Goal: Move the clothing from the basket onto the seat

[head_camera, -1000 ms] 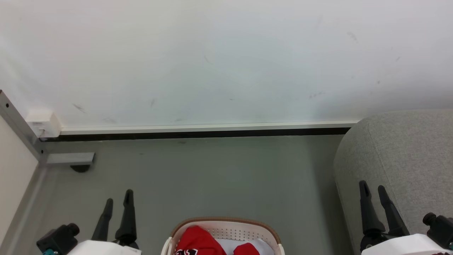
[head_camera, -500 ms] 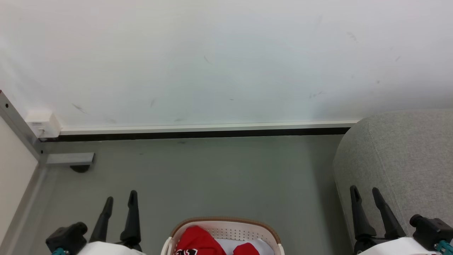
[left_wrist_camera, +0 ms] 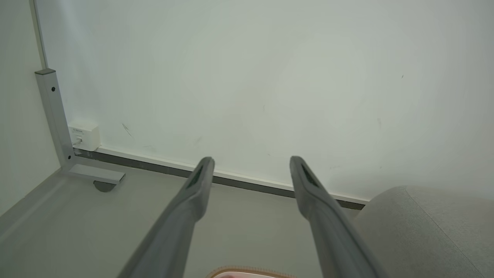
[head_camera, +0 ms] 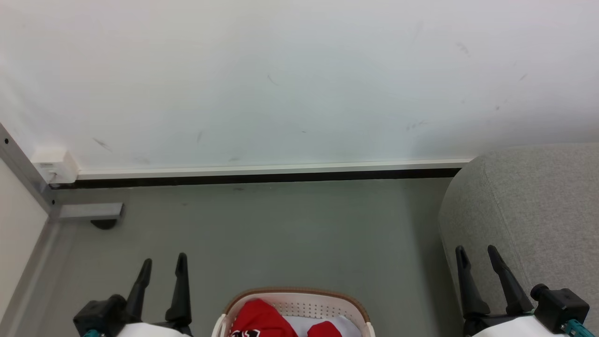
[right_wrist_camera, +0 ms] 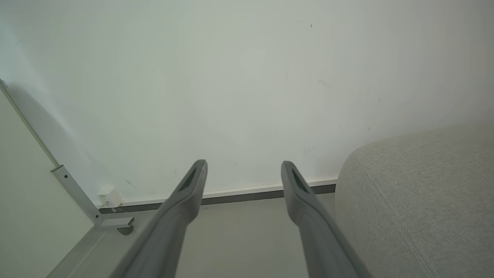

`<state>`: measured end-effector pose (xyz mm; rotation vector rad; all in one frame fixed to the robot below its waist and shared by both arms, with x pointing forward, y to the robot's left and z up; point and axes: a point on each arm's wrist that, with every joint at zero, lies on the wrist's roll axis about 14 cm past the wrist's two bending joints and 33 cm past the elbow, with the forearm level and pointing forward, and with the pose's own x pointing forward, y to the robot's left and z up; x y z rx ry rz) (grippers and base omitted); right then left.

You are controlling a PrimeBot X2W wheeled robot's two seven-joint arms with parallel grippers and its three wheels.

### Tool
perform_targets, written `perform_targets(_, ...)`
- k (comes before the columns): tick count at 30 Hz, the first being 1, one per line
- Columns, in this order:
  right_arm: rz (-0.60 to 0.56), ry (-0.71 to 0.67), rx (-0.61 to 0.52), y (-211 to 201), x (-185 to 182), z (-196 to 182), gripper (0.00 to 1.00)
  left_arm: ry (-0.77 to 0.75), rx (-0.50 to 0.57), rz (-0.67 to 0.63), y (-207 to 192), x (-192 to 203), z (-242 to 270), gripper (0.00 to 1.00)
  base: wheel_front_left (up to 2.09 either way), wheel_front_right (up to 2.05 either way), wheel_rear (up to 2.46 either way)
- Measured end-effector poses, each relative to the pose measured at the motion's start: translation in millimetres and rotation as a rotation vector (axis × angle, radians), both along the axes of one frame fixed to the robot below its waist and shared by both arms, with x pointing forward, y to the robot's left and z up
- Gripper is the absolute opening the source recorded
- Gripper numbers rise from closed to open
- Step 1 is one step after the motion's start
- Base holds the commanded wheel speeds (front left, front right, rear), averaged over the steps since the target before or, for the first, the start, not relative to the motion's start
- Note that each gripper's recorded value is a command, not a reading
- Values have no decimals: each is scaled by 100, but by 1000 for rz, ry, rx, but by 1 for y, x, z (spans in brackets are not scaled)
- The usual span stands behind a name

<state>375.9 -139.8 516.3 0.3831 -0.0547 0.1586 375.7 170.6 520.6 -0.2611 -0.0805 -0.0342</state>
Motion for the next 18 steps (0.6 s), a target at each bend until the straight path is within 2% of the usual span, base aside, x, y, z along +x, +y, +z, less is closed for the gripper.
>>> perform_targets(11,3,-33,-64,2,-1,4,100,-35,65,-8,-3,0,7,100,0,0,0)
perform_targets(18,12,-54,-91,5,-1,7,100,-52,69,-6,-3,0,9,100,0,0,0)
